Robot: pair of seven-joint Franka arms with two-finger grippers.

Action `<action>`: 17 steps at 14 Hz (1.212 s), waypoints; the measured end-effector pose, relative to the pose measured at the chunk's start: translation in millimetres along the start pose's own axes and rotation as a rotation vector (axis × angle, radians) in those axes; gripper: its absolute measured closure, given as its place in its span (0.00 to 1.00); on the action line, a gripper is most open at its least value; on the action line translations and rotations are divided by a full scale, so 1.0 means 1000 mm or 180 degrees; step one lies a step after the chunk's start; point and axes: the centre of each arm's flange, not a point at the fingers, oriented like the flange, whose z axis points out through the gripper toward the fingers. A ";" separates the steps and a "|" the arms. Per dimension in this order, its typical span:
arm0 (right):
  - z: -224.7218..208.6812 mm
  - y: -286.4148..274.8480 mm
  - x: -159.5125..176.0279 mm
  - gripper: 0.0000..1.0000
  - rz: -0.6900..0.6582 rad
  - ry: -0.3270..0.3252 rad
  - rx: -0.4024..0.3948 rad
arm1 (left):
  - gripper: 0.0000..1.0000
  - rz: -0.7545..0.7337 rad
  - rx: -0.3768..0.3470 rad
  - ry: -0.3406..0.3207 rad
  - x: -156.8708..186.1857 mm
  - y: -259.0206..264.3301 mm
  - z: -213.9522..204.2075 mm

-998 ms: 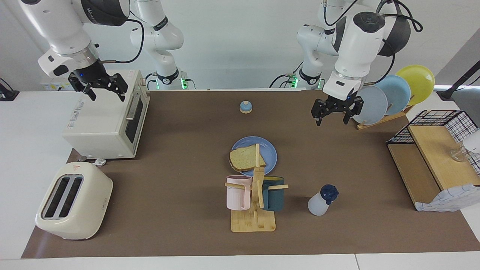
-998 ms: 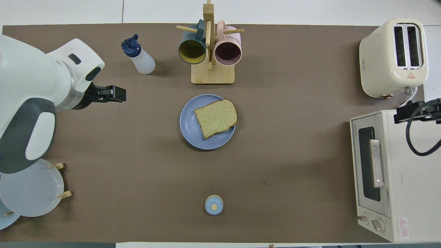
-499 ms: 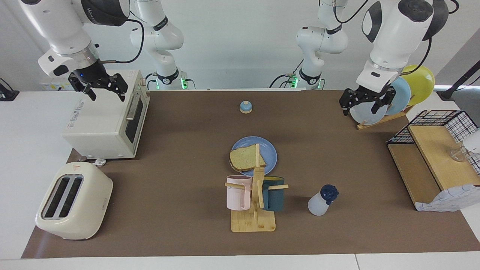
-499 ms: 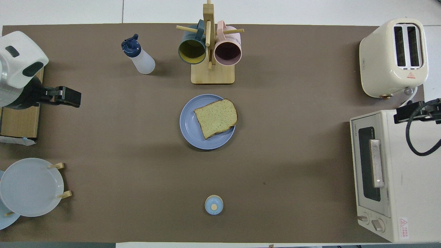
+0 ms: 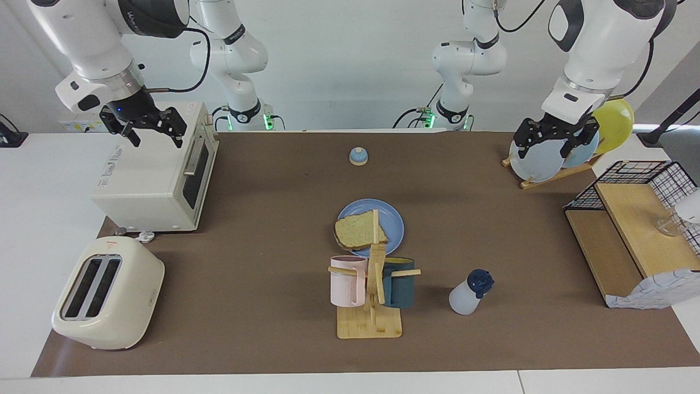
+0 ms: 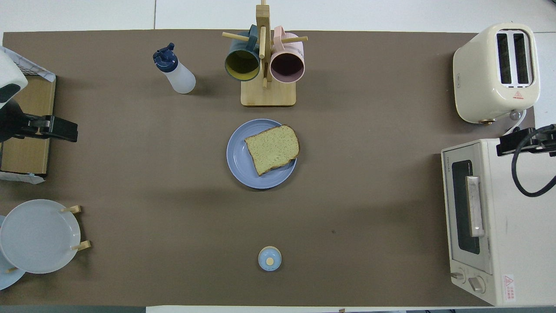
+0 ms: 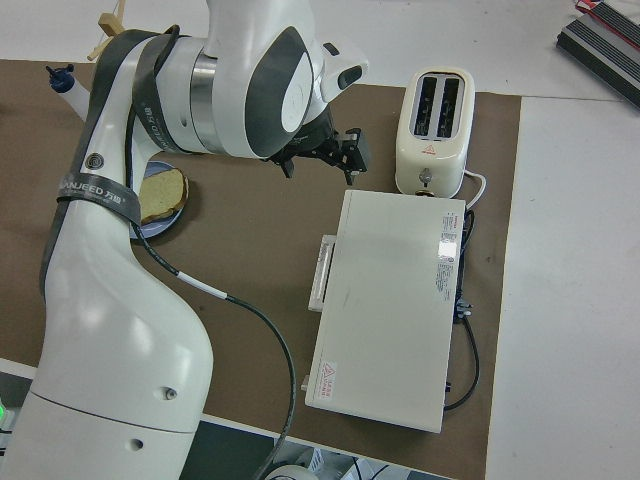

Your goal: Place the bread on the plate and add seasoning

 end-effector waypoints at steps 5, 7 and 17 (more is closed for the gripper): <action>0.000 0.000 0.000 0.00 0.0000 0.0000 0.0000 | 0.00 -0.0120 -0.0240 -0.0049 -0.001 0.001 0.005; 0.000 0.000 0.000 0.00 0.0000 0.0000 0.0000 | 0.00 -0.0154 -0.0246 -0.0026 -0.001 -0.001 0.005; 0.000 0.000 0.000 0.00 0.0000 0.0000 0.0000 | 0.00 -0.0346 -0.0251 -0.0137 -0.009 -0.032 0.005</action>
